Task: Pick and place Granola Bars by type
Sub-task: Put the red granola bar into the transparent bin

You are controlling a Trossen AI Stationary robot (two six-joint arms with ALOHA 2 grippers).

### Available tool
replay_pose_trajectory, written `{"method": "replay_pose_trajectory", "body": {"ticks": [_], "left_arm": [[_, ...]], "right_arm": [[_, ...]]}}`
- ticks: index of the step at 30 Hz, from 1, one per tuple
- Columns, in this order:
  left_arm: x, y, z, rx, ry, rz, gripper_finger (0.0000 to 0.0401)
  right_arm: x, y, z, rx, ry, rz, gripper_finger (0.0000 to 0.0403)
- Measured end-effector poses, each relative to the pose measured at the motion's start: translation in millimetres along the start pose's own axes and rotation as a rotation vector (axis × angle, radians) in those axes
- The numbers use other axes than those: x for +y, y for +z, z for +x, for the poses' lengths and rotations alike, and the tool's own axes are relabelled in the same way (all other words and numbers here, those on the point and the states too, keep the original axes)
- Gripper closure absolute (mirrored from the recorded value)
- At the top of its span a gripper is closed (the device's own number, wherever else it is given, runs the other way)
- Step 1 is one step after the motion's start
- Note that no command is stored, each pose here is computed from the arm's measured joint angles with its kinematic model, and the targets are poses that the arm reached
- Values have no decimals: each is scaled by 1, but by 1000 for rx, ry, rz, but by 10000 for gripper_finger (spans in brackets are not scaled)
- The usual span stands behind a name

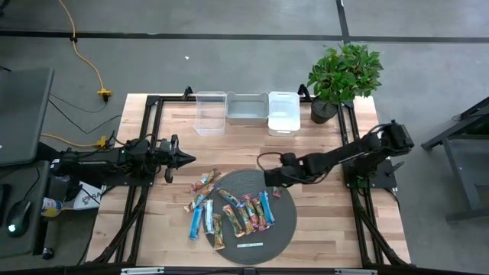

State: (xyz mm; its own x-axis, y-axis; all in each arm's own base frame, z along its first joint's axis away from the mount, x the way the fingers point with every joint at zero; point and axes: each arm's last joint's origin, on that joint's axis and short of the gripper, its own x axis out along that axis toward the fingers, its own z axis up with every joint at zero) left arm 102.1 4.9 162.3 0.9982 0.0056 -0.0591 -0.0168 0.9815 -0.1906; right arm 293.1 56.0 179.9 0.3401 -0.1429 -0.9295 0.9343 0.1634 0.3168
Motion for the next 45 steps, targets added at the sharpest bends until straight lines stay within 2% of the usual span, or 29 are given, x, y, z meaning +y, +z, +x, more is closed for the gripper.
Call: {"method": "replay_pose_trajectory", "body": {"ticks": [3,6,14,25,33,37,45], "left_arm": [[0,0,0,0,0,0,401],[0,0,0,0,0,0,401],[0,0,0,1,1,0,401],[0,0,0,1,0,0,401],[0,0,0,1,1,0,401],[0,0,0,1,0,0,401],[0,0,0,1,0,0,401]], "right_arm": [[10,3,-13,-29,-90,-36,178],[16,6,-17,-29,-106,-33,178],[16,11,11,26,-191,15,178],[18,32,22,14,-163,99,178],[9,29,30,41,-176,170,178],[7,27,36,58,-140,190,178],[3,26,40,54,-144,208,179]]}}
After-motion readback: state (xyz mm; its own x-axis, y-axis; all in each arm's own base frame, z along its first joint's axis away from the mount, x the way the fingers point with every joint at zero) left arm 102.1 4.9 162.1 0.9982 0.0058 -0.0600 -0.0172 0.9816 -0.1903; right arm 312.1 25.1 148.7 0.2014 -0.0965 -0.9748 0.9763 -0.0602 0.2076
